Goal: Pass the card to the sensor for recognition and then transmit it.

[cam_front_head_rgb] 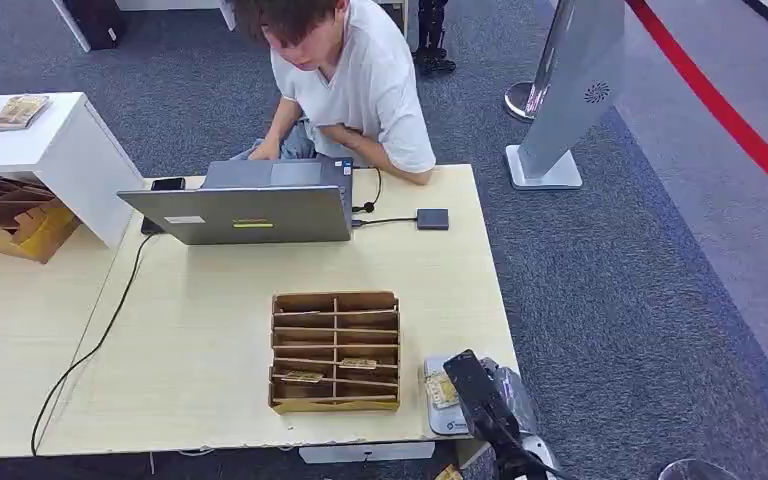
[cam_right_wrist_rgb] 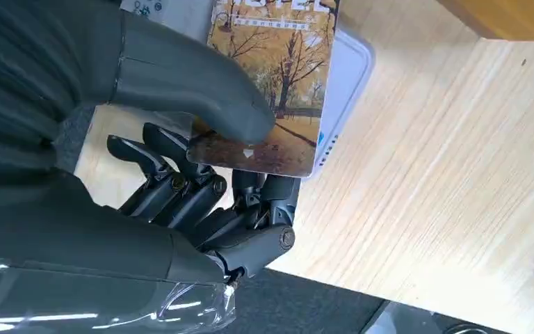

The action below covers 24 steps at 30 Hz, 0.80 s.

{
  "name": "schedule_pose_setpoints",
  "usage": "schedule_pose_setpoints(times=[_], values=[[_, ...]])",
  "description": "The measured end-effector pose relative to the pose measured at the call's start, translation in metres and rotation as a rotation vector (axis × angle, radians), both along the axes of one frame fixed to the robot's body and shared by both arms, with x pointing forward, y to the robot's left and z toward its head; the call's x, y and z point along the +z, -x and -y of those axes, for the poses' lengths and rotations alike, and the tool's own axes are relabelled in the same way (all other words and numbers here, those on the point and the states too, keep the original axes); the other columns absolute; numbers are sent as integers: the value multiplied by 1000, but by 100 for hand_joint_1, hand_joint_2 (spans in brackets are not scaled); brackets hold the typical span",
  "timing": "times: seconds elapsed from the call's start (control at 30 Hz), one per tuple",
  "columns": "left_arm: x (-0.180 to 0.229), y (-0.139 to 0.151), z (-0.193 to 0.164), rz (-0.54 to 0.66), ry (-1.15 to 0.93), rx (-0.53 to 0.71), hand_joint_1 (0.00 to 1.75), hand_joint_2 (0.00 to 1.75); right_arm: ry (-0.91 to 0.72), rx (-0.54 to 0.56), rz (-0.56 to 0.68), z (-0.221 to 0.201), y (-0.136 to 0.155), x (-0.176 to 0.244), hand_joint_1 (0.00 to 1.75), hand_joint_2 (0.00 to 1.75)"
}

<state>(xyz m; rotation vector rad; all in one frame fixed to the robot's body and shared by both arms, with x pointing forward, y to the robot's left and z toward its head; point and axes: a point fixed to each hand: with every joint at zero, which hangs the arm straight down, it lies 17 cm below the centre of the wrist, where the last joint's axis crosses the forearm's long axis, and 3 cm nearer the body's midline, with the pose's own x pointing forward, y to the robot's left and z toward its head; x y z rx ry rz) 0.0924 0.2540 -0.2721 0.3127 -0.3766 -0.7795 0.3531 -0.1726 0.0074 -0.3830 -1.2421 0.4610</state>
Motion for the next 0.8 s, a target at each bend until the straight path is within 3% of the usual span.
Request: schedule_pose_setpoints(times=[0.8], values=[[-1, 4, 2, -7, 4, 9, 0, 175, 78, 0, -41, 7, -8, -10, 175, 175]])
